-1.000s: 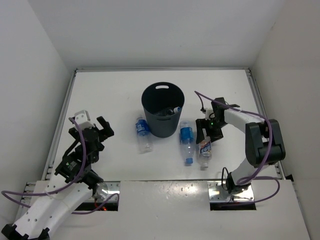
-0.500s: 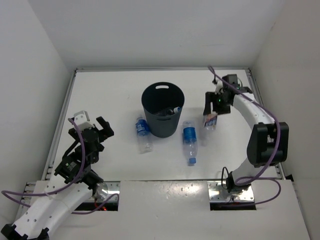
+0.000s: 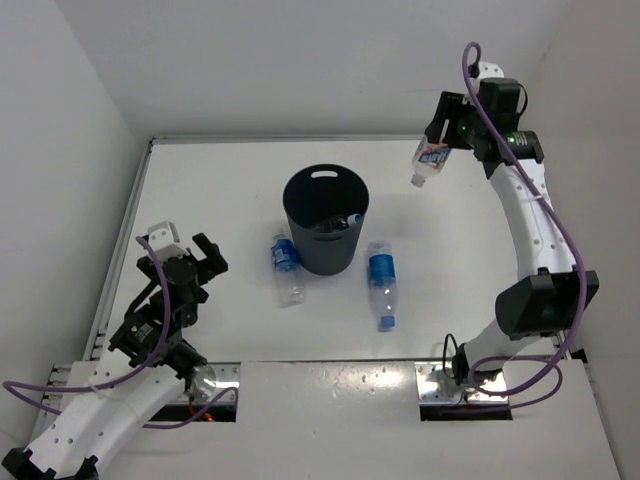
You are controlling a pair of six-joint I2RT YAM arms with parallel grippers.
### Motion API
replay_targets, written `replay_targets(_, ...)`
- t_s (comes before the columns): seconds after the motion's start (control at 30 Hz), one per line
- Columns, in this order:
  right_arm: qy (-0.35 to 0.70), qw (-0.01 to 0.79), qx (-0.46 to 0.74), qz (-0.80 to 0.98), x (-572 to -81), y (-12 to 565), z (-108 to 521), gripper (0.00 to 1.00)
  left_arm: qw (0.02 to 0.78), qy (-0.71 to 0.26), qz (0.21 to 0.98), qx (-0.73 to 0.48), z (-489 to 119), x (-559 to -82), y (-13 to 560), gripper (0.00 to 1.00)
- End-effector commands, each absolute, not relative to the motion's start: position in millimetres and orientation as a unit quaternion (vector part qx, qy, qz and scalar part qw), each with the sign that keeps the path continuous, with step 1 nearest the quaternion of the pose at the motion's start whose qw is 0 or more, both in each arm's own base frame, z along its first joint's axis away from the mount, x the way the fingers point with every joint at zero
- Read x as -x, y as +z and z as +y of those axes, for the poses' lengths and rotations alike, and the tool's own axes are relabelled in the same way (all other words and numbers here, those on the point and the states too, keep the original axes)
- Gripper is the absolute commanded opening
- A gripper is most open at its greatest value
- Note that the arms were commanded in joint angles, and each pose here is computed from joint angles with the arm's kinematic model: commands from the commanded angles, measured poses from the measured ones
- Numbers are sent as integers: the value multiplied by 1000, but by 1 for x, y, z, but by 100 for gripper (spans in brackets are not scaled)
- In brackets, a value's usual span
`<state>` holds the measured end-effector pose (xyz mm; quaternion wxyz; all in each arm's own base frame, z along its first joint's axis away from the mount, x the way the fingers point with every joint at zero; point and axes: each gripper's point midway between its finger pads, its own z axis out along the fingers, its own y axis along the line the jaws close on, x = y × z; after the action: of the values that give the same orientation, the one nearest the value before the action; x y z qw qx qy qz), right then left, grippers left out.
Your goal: Put the plastic bottles in the bin
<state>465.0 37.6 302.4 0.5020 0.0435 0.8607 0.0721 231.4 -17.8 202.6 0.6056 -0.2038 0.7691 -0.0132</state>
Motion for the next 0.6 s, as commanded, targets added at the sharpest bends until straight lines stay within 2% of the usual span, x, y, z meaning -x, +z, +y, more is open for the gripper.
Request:
replay_targets(0.0, 71, 561, -61, 823, -472, 352, 33, 8, 614, -19, 761, 209, -18, -232, 207, 100)
replay_targets(0.23, 118, 614, -37, 780, -472, 412, 55, 5, 614, -19, 761, 209, -18, -232, 207, 100)
replay_targets(0.37, 207, 624, 44, 752, -451, 442, 121, 5, 614, -15, 760, 211, -17, -232, 208, 100)
replay_targets(0.57, 263, 605, 242, 712, -379, 425, 235, 7, 614, -15, 760, 211, -17, -232, 208, 100)
